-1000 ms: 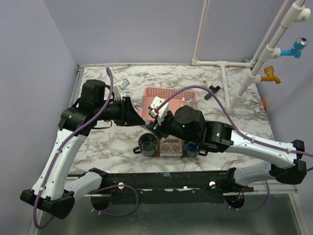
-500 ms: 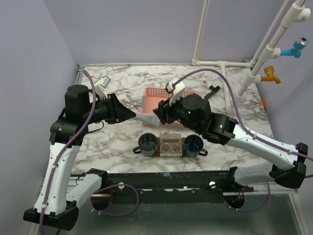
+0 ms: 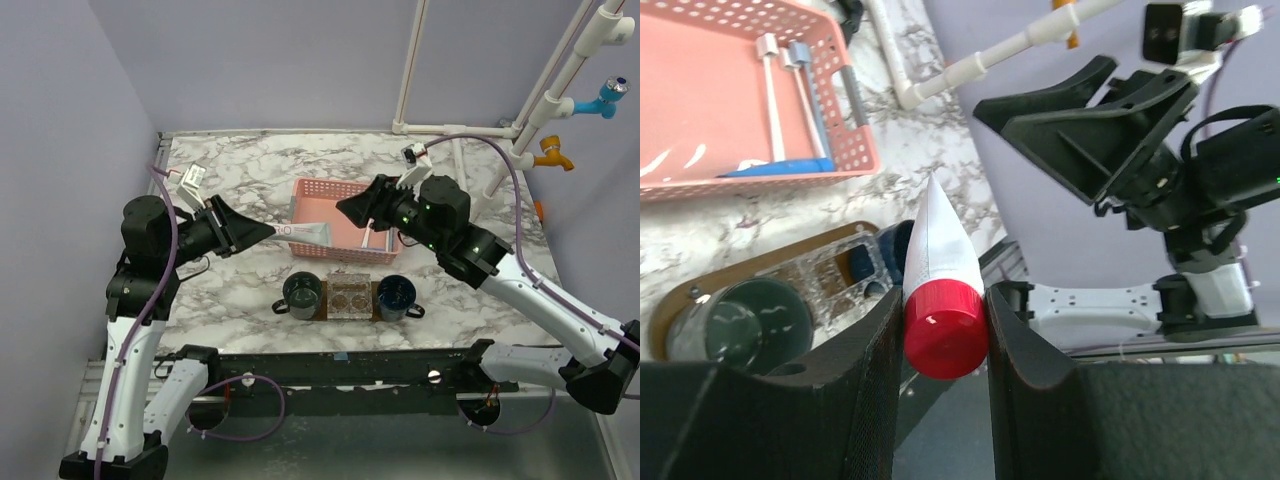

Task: Prepare toiletry sets of a toothbrush and toothpaste on the tray

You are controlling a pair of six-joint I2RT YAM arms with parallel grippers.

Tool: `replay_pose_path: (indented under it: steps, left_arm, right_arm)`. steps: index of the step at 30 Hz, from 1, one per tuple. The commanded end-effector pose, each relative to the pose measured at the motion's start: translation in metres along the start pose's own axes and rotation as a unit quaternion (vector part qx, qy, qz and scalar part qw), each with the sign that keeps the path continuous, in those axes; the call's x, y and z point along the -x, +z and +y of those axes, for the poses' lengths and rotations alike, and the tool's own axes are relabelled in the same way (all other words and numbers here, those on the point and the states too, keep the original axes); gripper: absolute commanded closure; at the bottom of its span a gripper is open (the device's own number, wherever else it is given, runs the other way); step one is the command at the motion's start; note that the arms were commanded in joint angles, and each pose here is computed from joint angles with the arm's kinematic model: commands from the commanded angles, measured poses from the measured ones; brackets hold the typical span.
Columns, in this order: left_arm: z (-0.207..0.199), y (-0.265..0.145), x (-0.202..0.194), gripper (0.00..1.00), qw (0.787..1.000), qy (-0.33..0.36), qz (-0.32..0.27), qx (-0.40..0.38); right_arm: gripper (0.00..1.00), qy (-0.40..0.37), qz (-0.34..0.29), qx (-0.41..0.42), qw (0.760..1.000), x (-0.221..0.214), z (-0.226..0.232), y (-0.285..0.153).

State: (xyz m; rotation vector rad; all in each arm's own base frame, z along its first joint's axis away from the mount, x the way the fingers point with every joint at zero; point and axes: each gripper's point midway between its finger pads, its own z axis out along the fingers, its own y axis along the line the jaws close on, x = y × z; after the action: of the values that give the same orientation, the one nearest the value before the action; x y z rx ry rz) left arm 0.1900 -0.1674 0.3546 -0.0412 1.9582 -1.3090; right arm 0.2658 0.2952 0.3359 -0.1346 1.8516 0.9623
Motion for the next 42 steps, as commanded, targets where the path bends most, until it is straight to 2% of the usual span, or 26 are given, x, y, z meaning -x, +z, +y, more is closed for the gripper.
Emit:
replay_pose_path:
  steps: [1, 14, 22, 26, 30, 36, 42]
  left_arm:
    - [-0.034, -0.006, 0.007, 1.0, 0.996, -0.007, -0.017, -0.082]
    - [-0.052, -0.01, 0.002, 1.0, 0.987, -0.042, -0.011, -0.156]
    - [-0.056, -0.012, -0.004, 1.0, 0.981, -0.045, 0.004, -0.189]
    - [-0.056, -0.012, -0.005, 1.0, 0.98, -0.043, 0.007, -0.192]
    - [-0.056, -0.012, -0.007, 1.0, 0.98, -0.042, 0.012, -0.195]
    - [-0.058, -0.013, -0.007, 1.0, 0.979, -0.036, 0.014, -0.199]
    - [-0.059, -0.012, -0.005, 1.0, 0.979, -0.029, 0.015, -0.203]
  right_arm:
    - [0.44, 0.089, 0.003, 0.081, 0.993, -0.001, 0.026, -0.011]
    - [0.42, 0.182, -0.021, 0.245, 0.952, -0.009, 0.058, -0.047]
    - [0.44, 0.204, -0.023, 0.305, 0.93, -0.008, 0.073, -0.058]
    - [0.49, 0.209, -0.007, 0.321, 0.924, -0.011, 0.078, -0.058]
    - [0.59, 0.216, 0.003, 0.334, 0.917, -0.012, 0.083, -0.057]
    - [0.62, 0.216, 0.013, 0.349, 0.912, -0.013, 0.089, -0.061]
    - [0.72, 0.216, 0.015, 0.35, 0.911, -0.013, 0.089, -0.065]
